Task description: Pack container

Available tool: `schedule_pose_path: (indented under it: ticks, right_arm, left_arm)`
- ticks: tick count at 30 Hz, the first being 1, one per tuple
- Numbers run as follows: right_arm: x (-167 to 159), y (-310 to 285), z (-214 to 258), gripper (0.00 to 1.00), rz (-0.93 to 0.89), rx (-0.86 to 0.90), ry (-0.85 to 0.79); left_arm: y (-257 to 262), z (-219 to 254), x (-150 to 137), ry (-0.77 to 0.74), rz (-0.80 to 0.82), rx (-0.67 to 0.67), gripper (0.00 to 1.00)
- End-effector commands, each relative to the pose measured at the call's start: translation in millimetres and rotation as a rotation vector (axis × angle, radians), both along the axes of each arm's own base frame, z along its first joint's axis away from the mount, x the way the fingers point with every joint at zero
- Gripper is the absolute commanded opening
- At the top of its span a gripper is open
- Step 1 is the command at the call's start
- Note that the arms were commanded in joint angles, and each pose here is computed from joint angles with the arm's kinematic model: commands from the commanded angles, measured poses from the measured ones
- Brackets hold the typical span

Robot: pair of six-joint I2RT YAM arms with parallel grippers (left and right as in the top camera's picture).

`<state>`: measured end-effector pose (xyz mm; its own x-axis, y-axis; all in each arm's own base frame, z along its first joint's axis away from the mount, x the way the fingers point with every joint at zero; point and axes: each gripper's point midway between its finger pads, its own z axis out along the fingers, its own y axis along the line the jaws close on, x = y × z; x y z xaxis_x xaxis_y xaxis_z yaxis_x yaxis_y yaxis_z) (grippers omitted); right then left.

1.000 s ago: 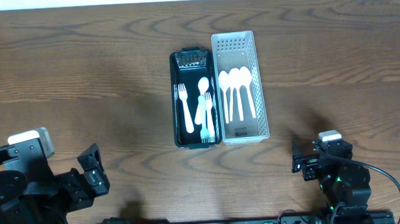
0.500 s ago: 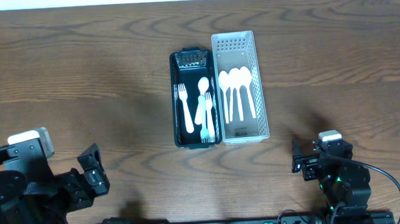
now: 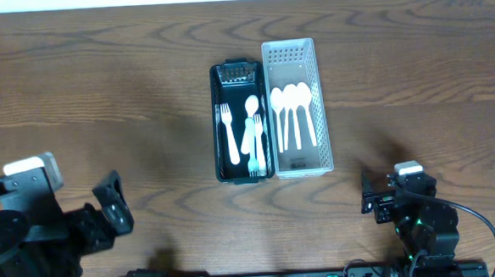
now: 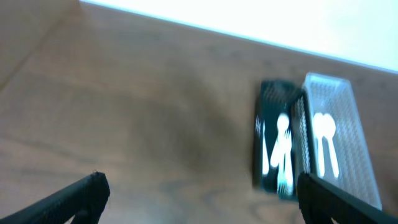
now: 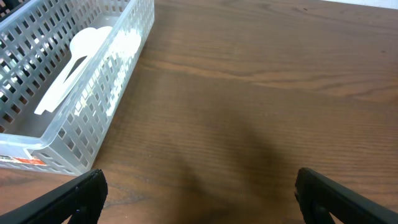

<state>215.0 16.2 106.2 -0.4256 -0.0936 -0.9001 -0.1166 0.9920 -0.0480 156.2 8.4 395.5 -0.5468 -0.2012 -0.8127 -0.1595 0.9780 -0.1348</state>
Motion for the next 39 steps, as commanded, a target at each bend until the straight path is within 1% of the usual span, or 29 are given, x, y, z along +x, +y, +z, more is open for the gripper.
schedule_pose_path:
  ticks: [1,4,6,8,12,17,23,32,39]
  right_arm:
    - [0,-1,-3,0.99,0.000,-0.013,-0.001]
    - [0,-1,-3,0.99,0.000,-0.013,-0.001]
    - [0,-1,-3,0.99,0.000,-0.013,-0.001]
    - [0,-1,-3,0.99,0.000,-0.013,-0.001]
    - [0,-1,-3,0.99,0.000,-0.013,-0.002]
    - [0,-1,-3,0.99,0.000,-0.013,-0.002]
    - [0,-1,-3,0.99,0.000,-0.013,-0.001]
    - [0,-1,-3,0.99,0.000,-0.013,-0.001]
    - [0,-1,-3,0.99,0.001,-0.013,-0.001]
  left_arm:
    - [7,10,14,-0.075,0.031,0.028,0.98]
    - [8,15,36,-0.171,0.049,0.028,0.98]
    - [9,8,49,-0.212,0.059,0.025,0.98]
    - [10,-10,60,-0.225,0.066,0.023,0.98]
    - [9,-54,68,-0.211,0.073,0.010,0.98]
    - [9,-99,67,-0.218,0.075,0.006,0.98]
    - [10,-145,56,-0.245,0.075,0.005,0.98]
    - [10,-194,52,-0.282,0.076,0.001,0.98]
    - [10,-230,53,-0.277,0.075,0.001,0.98]
